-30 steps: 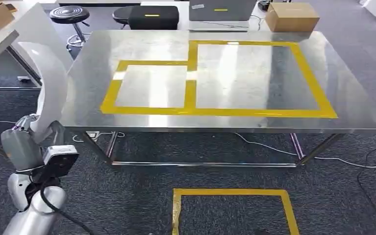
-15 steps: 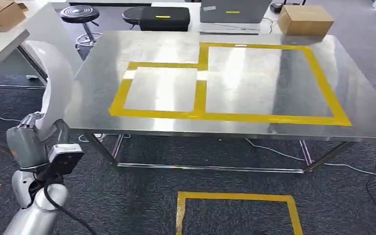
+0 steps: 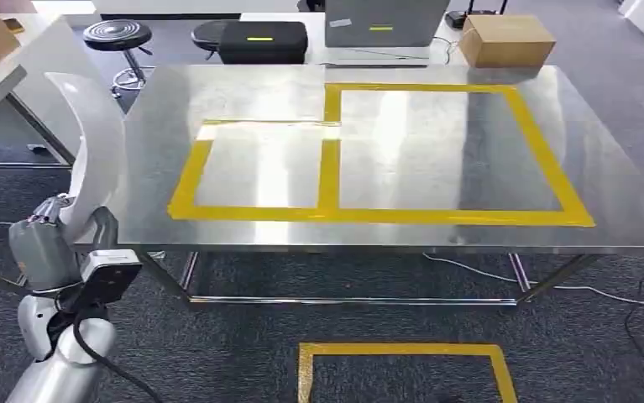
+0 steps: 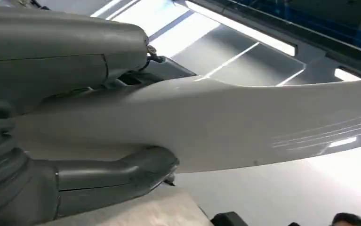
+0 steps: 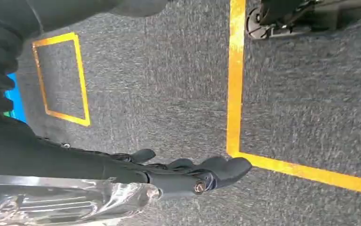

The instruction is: Take the parts from the cabinet and place them on the table.

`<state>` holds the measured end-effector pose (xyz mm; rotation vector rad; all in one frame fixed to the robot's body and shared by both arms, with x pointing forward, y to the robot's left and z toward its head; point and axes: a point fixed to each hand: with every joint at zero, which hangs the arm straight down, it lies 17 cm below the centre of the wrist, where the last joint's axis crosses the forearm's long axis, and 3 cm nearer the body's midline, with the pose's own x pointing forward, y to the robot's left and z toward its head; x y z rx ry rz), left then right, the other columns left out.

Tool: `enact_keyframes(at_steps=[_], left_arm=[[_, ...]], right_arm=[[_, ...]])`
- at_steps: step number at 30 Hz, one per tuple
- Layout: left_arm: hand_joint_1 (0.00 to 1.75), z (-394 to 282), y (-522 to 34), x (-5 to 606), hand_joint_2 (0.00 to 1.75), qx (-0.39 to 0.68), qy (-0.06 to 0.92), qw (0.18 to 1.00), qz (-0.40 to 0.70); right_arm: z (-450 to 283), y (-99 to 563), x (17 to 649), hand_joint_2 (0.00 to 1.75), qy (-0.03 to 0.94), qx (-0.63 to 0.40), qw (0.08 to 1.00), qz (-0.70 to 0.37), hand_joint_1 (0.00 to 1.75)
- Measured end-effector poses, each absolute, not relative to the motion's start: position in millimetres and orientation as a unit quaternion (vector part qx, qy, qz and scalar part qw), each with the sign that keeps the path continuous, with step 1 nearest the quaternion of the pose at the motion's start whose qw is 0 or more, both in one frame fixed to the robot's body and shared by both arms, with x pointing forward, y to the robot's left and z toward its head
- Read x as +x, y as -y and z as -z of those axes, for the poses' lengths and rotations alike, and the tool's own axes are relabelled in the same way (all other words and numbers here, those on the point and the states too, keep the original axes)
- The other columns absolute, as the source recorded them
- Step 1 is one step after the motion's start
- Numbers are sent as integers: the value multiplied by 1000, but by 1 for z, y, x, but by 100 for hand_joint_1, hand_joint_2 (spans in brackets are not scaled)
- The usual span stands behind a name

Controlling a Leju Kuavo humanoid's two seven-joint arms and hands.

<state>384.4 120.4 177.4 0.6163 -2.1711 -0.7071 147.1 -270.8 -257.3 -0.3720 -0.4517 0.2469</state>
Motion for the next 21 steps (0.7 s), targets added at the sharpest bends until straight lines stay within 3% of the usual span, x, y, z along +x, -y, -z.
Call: enact_keyframes(at_steps=[21], left_arm=[[175, -178, -117, 384, 175, 241, 850, 374, 283]], right_arm=[[257, 273, 147, 175, 220, -185, 950, -118, 0]])
